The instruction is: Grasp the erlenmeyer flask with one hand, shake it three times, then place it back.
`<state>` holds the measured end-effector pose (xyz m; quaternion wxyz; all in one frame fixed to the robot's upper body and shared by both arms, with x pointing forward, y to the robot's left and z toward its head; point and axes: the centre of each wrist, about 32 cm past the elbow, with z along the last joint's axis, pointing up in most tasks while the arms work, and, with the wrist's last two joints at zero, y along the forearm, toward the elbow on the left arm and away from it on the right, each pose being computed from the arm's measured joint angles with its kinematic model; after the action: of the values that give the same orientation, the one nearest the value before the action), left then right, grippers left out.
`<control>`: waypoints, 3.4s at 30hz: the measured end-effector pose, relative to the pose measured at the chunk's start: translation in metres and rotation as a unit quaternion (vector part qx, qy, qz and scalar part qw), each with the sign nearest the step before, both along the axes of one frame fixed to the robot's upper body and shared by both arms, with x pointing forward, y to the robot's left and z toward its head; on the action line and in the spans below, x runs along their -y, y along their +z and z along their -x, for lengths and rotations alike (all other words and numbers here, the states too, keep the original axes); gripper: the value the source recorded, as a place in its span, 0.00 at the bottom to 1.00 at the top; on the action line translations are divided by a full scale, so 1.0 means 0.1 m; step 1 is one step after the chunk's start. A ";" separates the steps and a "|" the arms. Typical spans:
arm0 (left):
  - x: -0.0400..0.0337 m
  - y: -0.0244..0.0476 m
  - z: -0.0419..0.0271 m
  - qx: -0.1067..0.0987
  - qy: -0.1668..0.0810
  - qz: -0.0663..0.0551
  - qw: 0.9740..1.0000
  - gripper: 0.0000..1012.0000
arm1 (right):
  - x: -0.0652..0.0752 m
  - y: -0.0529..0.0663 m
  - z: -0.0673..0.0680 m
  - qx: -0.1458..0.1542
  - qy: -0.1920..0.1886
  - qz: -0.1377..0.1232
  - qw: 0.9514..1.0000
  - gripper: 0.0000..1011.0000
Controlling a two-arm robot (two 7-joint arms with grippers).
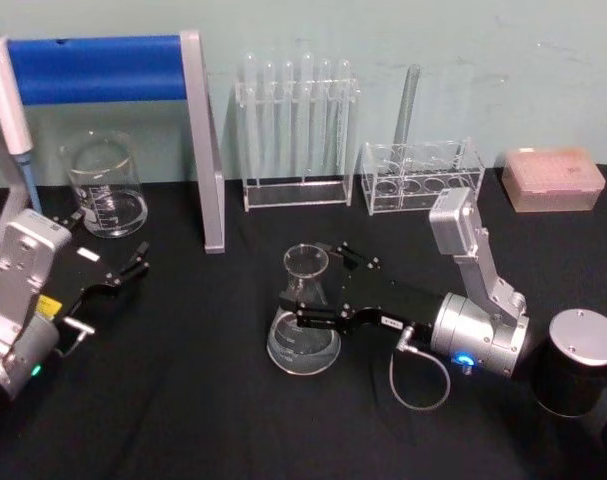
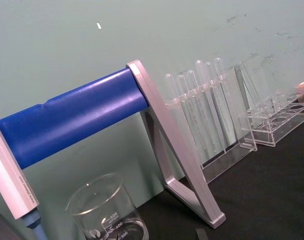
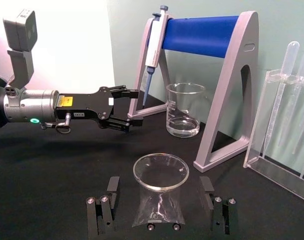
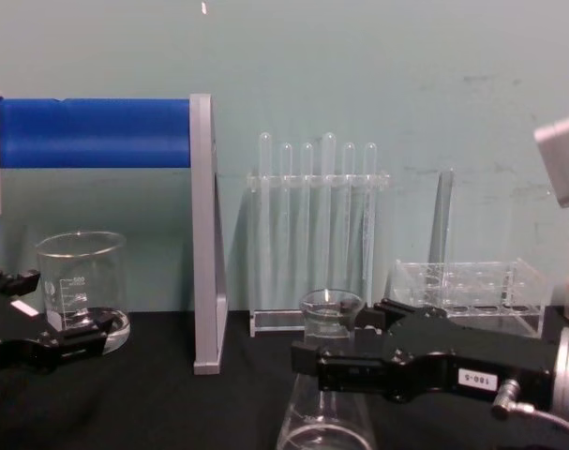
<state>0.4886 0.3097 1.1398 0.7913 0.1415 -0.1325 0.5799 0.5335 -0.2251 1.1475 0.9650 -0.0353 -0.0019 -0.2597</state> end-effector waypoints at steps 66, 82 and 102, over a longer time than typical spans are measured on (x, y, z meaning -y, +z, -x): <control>0.000 0.000 0.000 0.000 0.000 0.000 1.000 0.99 | -0.02 0.00 -0.01 0.001 -0.004 0.004 1.000 0.44; 0.000 0.000 0.000 0.000 0.000 0.000 1.000 0.99 | -0.08 0.25 0.16 -0.009 -0.066 -0.046 0.997 0.44; 0.000 0.000 0.000 0.000 0.000 0.000 1.000 0.99 | -0.17 0.67 0.59 0.055 -0.209 -0.047 0.975 0.44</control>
<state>0.4886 0.3097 1.1398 0.7913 0.1415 -0.1324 0.5799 0.4748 -0.2081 1.2147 0.8885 0.0249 -0.0349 -0.4570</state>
